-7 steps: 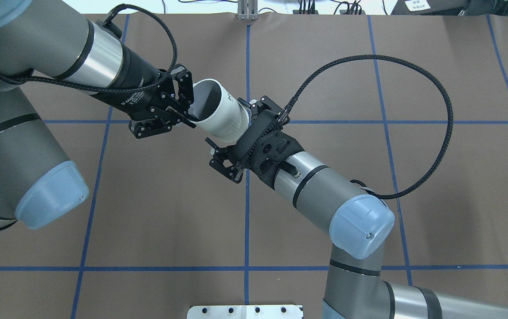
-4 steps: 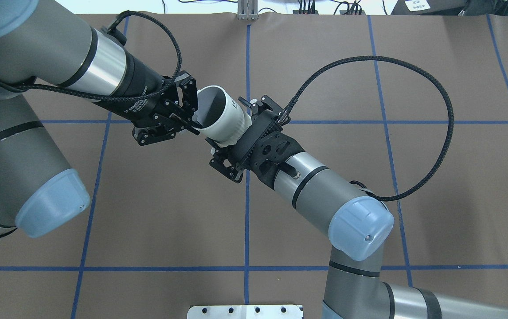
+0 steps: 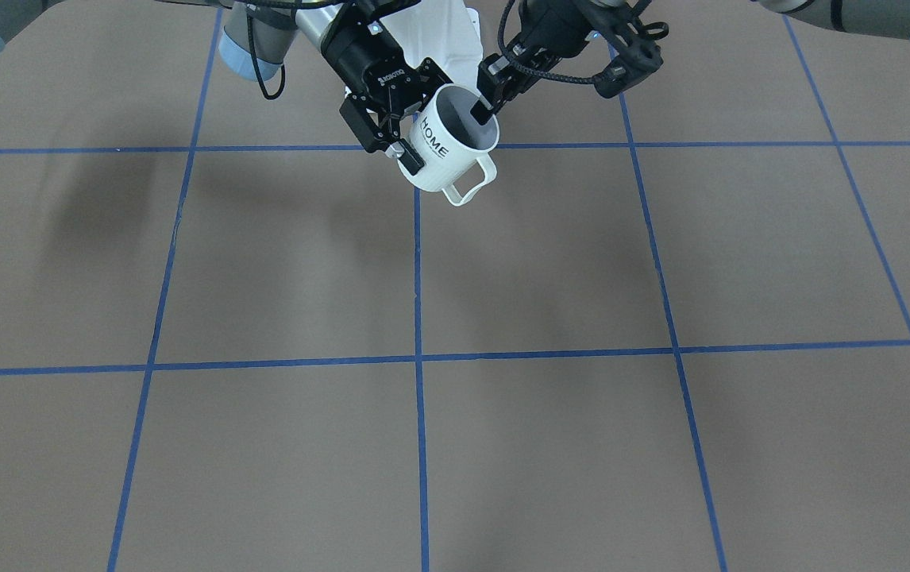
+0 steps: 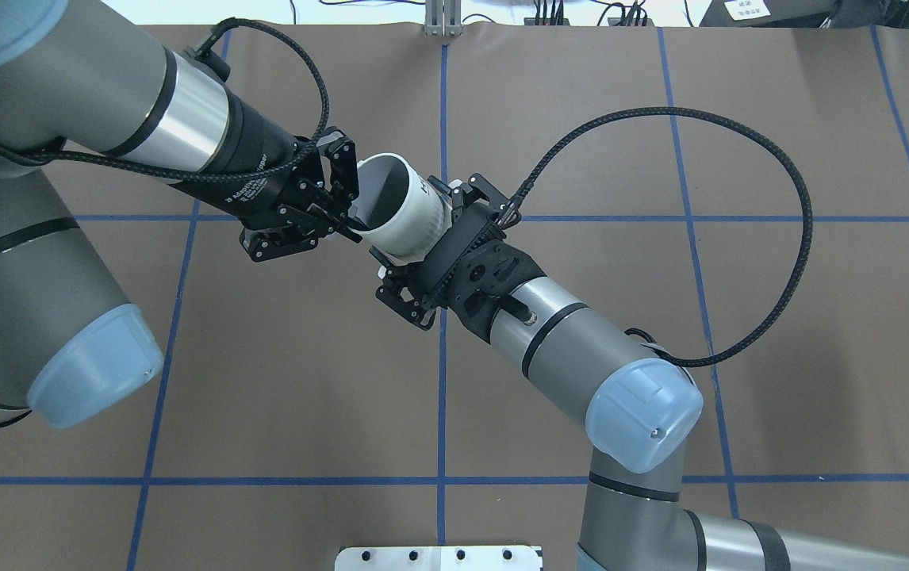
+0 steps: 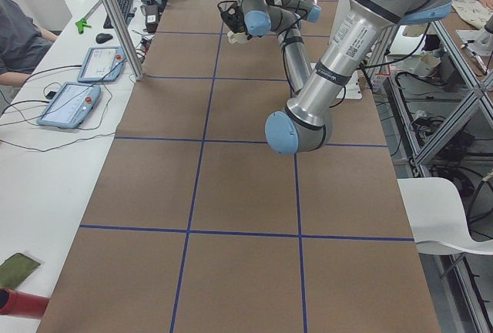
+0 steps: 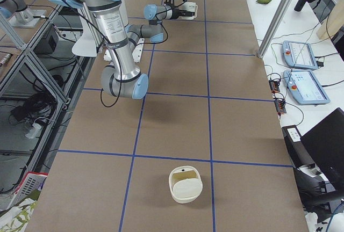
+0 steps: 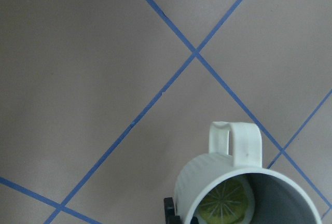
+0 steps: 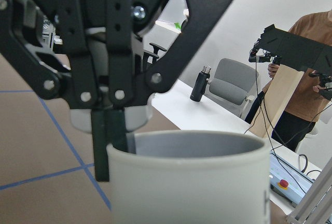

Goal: Left arm hands cup to right arm to dump lemon

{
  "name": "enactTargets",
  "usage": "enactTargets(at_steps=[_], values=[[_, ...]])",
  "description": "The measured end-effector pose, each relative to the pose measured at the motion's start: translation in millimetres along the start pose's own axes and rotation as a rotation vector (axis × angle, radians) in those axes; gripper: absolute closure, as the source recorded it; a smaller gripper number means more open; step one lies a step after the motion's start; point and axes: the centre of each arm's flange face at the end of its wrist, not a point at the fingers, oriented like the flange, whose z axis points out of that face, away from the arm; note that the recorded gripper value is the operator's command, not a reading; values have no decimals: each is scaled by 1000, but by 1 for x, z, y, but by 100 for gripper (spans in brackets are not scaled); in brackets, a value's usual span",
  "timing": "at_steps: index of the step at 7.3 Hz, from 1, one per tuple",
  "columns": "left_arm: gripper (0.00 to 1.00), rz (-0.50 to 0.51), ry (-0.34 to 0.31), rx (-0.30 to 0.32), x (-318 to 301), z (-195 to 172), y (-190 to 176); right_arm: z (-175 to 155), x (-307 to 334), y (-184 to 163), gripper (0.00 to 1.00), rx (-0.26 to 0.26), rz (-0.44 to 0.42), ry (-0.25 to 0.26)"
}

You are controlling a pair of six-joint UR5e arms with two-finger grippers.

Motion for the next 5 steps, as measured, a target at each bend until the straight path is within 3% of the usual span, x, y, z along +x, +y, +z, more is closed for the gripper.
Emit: enactTargets(at_steps=[1, 2, 3, 4, 5], values=[[100, 0, 0, 0, 0, 0, 0, 0, 0, 0, 9, 0, 0, 2], [100, 2, 0, -3, 0, 0, 2, 0, -1, 0, 27, 0, 0, 3], [75, 5, -1, -7, -1, 1, 4, 0, -1, 0, 52, 1, 1, 2], [20, 11, -2, -10, -1, 2, 5, -1, -2, 1, 64, 0, 1, 0], [0, 19, -4, -12, -2, 3, 6, -1, -2, 2, 64, -1, 2, -1]])
